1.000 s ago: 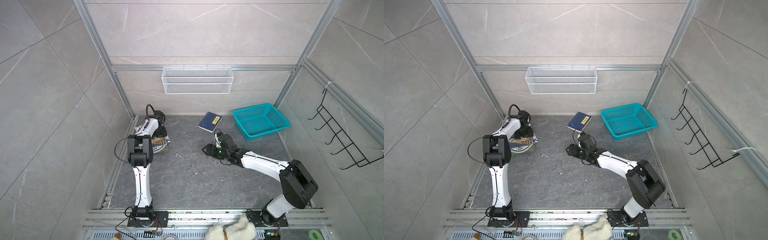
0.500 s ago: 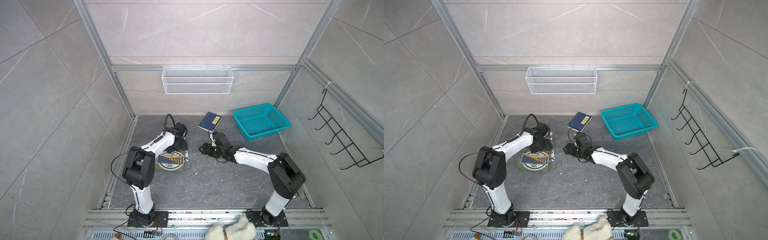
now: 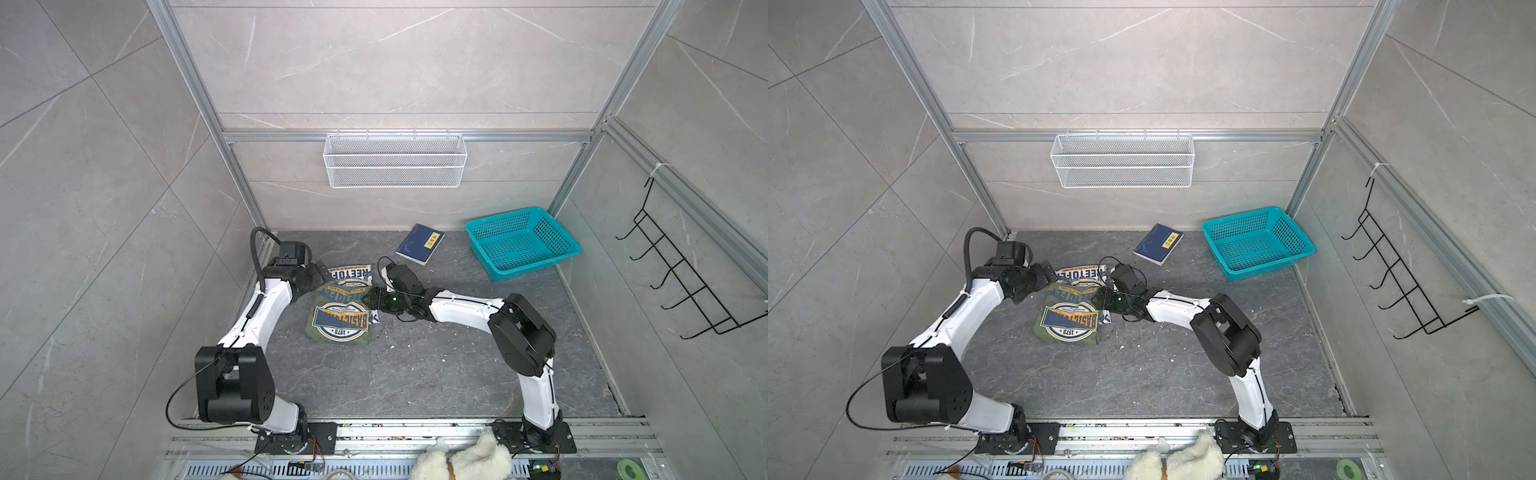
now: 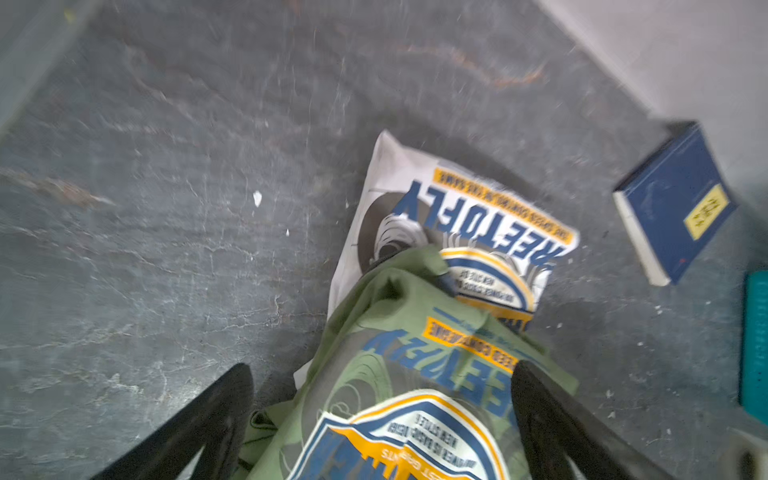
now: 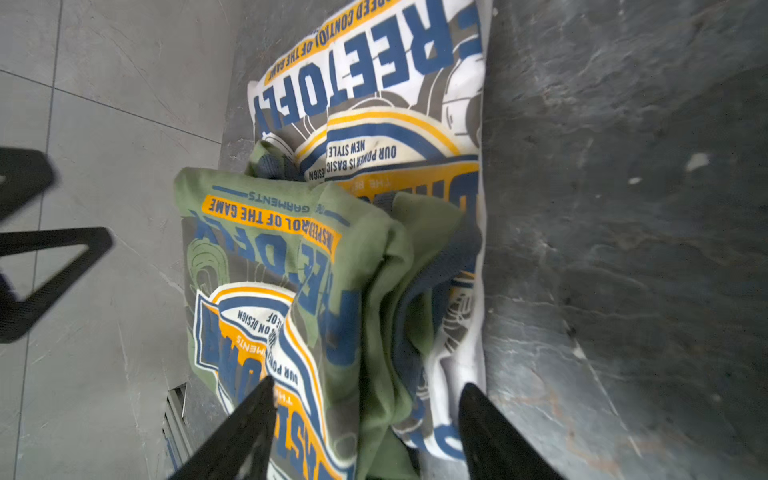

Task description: Fold and stack the tank tops

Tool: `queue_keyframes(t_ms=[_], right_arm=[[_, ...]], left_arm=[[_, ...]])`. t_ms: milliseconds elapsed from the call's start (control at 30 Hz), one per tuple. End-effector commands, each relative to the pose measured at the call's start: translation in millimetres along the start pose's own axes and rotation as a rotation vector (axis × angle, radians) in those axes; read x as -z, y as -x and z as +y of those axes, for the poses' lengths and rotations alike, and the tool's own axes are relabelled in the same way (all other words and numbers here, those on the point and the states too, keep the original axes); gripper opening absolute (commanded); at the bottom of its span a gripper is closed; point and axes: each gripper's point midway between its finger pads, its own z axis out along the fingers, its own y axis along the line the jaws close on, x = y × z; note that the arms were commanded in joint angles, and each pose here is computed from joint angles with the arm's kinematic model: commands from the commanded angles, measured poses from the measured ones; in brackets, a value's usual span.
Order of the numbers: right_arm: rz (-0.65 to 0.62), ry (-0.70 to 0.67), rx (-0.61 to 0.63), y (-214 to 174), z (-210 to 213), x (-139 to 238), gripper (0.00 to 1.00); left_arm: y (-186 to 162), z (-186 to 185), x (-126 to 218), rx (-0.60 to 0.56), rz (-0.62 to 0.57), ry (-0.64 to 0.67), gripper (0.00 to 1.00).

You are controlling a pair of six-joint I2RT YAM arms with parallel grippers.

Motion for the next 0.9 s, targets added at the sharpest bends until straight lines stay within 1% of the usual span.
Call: queue_keyframes(t_ms=[0, 233, 367, 467, 500, 533, 633, 700, 800, 867], right_arm=[[0.022, -0.025, -0.021, -1, -3, -15, 0.69], [0.051, -0.069, -0.022, -1, -12, -36, 0.61], [0.061, -0.066, -0.028, -1, -11, -42, 0.52], [0.053, -0.054, -0.02, 2, -4, -40, 0.43], [0.053, -0.054, -0.019, 3, -3, -39, 0.38], [0.05, -0.046, -0.015, 4, 0, -38, 0.34], [0.041, -0.024, -0.003, 9, 12, -32, 0.2], [0.026, -0.015, 0.016, 14, 21, -25, 0.12], [0.002, 0.006, 0.049, 23, 37, -11, 0.04], [-0.017, 0.021, 0.062, 29, 46, -1, 0.01]], left_arm=[[6, -20, -9, -0.033, 0.0, -0.121, 0.95], [-2, -19, -35, -0.008, 0.068, -0.137, 0.75], [-5, -18, -40, -0.004, 0.086, -0.136, 0.61], [-6, -18, -39, -0.005, 0.086, -0.141, 0.54], [-6, -18, -40, -0.003, 0.088, -0.14, 0.5], [-6, -18, -40, -0.002, 0.09, -0.137, 0.45], [-6, -22, -35, 0.004, 0.082, -0.164, 0.27], [-4, -24, -28, 0.012, 0.063, -0.178, 0.18], [0, -25, -15, 0.017, 0.026, -0.181, 0.12], [5, -25, -3, 0.024, -0.002, -0.188, 0.08]])
